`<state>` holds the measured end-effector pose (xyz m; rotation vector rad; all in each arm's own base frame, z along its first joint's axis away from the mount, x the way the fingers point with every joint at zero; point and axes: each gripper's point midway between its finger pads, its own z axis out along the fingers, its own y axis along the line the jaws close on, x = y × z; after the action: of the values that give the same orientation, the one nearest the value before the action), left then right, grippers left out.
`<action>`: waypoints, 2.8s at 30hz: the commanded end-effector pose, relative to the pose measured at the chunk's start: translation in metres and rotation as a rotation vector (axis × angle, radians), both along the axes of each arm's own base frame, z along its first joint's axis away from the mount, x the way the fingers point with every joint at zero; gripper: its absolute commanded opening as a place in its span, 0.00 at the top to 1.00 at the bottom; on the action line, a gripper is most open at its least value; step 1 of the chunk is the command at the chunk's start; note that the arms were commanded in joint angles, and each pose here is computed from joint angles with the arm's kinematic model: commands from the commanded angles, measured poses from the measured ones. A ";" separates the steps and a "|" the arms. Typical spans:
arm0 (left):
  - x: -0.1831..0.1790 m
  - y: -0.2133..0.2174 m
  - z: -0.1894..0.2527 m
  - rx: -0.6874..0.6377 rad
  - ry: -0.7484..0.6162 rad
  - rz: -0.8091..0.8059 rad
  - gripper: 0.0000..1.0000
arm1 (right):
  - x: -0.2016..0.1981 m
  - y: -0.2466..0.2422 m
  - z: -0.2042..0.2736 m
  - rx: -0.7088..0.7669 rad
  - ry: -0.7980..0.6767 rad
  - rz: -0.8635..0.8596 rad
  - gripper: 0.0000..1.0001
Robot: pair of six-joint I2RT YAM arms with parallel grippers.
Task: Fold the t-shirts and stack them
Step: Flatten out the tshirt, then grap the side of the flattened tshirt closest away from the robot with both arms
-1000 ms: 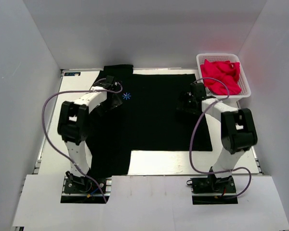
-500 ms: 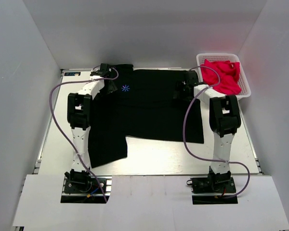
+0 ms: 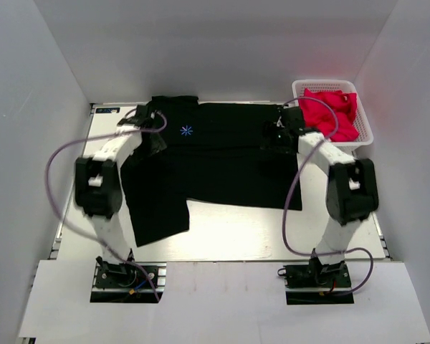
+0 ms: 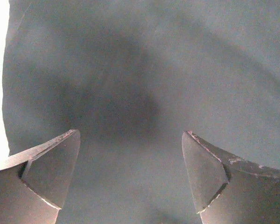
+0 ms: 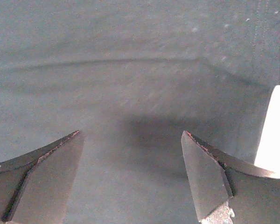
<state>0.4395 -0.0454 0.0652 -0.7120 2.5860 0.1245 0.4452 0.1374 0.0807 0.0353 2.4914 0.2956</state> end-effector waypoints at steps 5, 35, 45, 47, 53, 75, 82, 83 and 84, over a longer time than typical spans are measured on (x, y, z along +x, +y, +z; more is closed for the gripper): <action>-0.183 0.008 0.019 -0.086 0.172 0.205 0.00 | -0.060 0.007 0.026 0.092 -0.064 0.026 0.10; -0.285 0.017 -0.086 -0.022 0.370 0.382 0.50 | -0.161 -0.031 -0.007 0.146 0.064 -0.172 0.10; -0.292 0.001 -0.073 -0.131 0.358 0.340 1.00 | -0.212 -0.076 -0.047 0.027 0.226 -0.412 0.10; -0.295 0.002 -0.069 -0.131 0.356 0.340 1.00 | -0.217 -0.075 -0.052 0.036 0.249 -0.419 0.10; -0.293 -0.001 -0.066 -0.153 0.327 0.316 1.00 | -0.216 -0.075 -0.070 0.053 0.265 -0.442 0.11; -0.330 -0.028 0.009 -0.330 0.383 0.226 1.00 | -0.277 -0.095 -0.041 -0.006 0.351 -0.504 1.00; -0.299 -0.034 0.025 -0.355 0.288 0.174 1.00 | -0.249 -0.079 -0.026 0.048 0.291 -0.413 1.00; -0.283 -0.039 0.031 -0.380 0.226 0.129 1.00 | -0.236 -0.078 -0.015 0.052 0.249 -0.405 1.00; -0.274 -0.041 0.036 -0.390 0.192 0.122 1.00 | -0.233 -0.079 -0.014 0.047 0.244 -0.399 1.00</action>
<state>0.1300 -0.0751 0.0790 -1.1605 2.8805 -0.1443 0.1879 0.0526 0.0430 0.6840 2.6989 0.1412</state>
